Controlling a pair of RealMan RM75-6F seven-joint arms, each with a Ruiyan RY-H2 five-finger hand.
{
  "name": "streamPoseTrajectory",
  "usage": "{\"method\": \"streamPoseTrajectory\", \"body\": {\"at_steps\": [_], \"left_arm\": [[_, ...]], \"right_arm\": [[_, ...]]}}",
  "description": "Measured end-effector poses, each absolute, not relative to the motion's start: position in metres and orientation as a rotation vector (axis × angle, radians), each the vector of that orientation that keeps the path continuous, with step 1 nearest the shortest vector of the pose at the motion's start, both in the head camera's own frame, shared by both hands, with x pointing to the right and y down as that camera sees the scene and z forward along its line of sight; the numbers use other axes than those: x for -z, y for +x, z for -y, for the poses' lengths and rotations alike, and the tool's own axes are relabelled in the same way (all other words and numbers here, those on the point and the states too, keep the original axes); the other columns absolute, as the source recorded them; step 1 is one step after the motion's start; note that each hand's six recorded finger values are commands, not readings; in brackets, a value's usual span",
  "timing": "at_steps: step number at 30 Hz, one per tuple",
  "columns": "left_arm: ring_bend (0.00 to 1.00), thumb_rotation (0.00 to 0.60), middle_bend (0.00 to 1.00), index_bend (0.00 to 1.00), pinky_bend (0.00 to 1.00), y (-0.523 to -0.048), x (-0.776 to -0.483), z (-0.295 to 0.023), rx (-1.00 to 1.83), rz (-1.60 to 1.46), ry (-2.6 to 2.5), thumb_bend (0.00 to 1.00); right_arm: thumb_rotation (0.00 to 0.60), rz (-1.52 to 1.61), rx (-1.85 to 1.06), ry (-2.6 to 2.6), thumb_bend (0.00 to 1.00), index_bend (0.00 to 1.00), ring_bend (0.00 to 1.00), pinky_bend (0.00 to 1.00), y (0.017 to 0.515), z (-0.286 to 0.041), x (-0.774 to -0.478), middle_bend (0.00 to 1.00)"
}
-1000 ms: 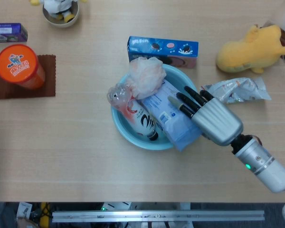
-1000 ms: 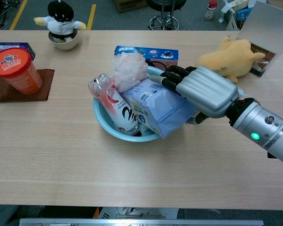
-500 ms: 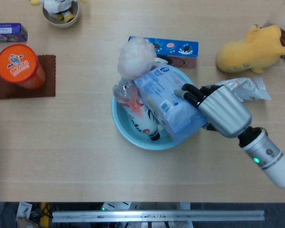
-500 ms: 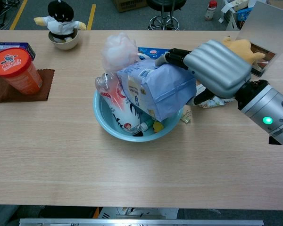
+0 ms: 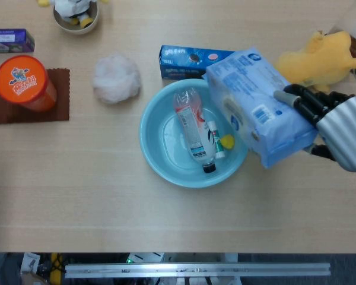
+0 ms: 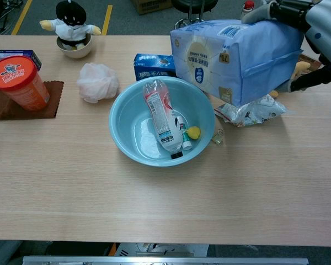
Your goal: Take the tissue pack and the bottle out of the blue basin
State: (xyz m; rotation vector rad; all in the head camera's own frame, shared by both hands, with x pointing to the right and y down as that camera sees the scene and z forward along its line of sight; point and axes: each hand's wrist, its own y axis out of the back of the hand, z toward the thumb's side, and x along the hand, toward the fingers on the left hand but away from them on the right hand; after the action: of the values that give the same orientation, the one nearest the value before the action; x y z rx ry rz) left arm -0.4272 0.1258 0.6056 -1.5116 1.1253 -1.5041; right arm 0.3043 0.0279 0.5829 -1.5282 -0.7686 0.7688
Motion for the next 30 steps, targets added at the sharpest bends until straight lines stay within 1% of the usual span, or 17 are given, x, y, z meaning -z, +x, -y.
{"method": "streamPoseTrajectory", "body": {"at_steps": [4,12,22,25,26,28,30], "left_arm": [[0.14,0.6,0.2,0.23,0.1,-0.426,-0.607,-0.127,1.507,-1.117,-1.517,0.32],[0.14,0.6,0.2,0.23,0.1,-0.421,-0.611,-0.128,1.513,-1.099,-1.531,0.32],[0.14,0.6,0.2,0.23,0.1,-0.424,-0.614,-0.132,1.533,-1.102,-1.53,0.32],[0.14,0.6,0.2,0.23,0.1,-0.425,-0.614,-0.132,1.54,-1.1,-1.53,0.32],[0.14,0.6,0.2,0.23,0.1,-0.425,-0.615,-0.132,1.541,-1.098,-1.531,0.32],[0.14,0.6,0.2,0.23,0.1,-0.424,-0.615,-0.132,1.542,-1.096,-1.533,0.32],[0.14,0.6,0.2,0.23,0.1,-0.424,-0.615,-0.13,1.54,-1.095,-1.532,0.32]], "right_arm": [[0.6,0.756,-0.841,-1.501,0.29,0.61,0.59,0.76,0.328,-0.03,-0.59,0.55],[0.6,0.742,-0.983,-1.459,0.29,0.61,0.59,0.76,0.372,-0.024,-0.614,0.55],[0.6,0.679,-1.037,-1.487,0.29,0.61,0.59,0.76,0.382,-0.022,-0.655,0.55],[0.6,0.643,-1.053,-1.504,0.28,0.59,0.56,0.75,0.381,-0.027,-0.666,0.54],[0.6,0.629,-1.064,-1.512,0.26,0.54,0.51,0.72,0.382,-0.028,-0.669,0.5],[0.6,0.601,-1.091,-1.527,0.21,0.36,0.39,0.61,0.384,-0.031,-0.674,0.38],[0.6,0.558,-1.135,-1.548,0.14,0.11,0.24,0.47,0.387,-0.035,-0.678,0.19]]}}
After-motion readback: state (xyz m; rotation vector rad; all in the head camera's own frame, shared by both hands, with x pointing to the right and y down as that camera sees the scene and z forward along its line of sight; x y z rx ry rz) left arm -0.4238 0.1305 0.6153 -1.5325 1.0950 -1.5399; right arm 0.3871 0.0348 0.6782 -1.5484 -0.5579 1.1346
